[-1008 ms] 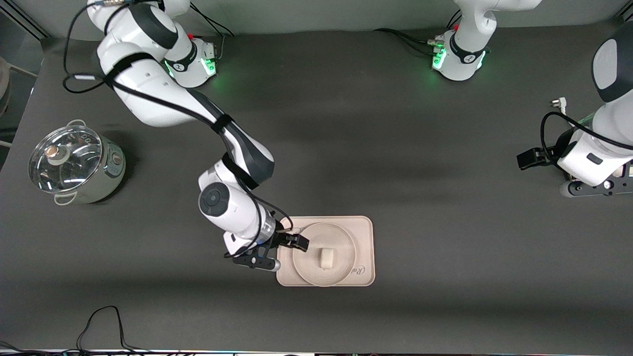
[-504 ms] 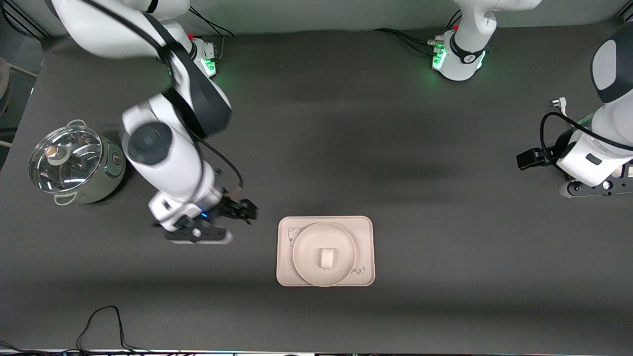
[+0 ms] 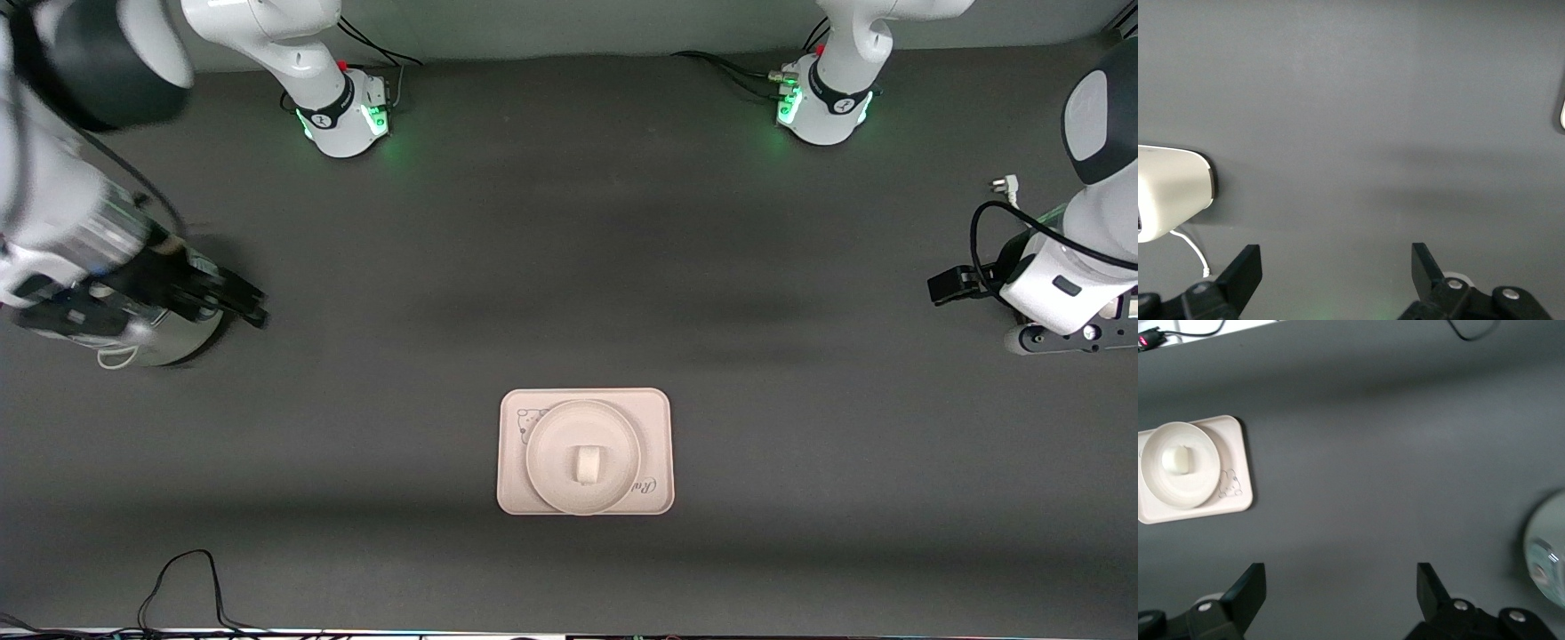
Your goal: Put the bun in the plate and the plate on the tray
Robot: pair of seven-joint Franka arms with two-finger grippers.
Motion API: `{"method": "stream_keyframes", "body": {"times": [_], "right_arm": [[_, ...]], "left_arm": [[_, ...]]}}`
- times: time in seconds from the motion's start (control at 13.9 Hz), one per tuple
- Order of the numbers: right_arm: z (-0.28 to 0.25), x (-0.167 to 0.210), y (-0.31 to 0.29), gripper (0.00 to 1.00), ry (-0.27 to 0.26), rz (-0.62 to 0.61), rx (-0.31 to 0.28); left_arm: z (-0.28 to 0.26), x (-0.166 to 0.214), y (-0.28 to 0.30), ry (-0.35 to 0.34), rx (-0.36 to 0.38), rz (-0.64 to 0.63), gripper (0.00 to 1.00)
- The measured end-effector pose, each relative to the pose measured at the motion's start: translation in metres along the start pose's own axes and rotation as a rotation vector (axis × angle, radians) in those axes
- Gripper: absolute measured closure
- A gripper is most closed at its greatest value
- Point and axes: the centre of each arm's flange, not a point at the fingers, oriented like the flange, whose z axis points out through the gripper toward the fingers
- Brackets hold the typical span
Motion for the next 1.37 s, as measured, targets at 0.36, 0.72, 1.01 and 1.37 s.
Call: {"method": "stream_keyframes", "body": {"times": [0.36,0.72,1.01,1.37], "right_arm": [[-0.017,-0.025,0.011,0.0,-0.057,0.008,-0.018],[-0.01,-0.026,0.012,0.0,-0.07,0.007,-0.03],[-0.009,-0.028,0.007,0.0,-0.072,-0.004,-0.033],[-0.007,-0.03,0.006,0.0,-0.08,-0.006,-0.035]], "left_arm": [[-0.035,-0.031,0.002,0.062,-0.04,0.009,0.0],[-0.046,-0.049,-0.011,0.106,-0.055,-0.006,0.0],[-0.049,-0.048,-0.014,0.118,-0.03,-0.007,0.0],[-0.053,-0.048,-0.014,0.127,-0.031,-0.008,0.0]]}}
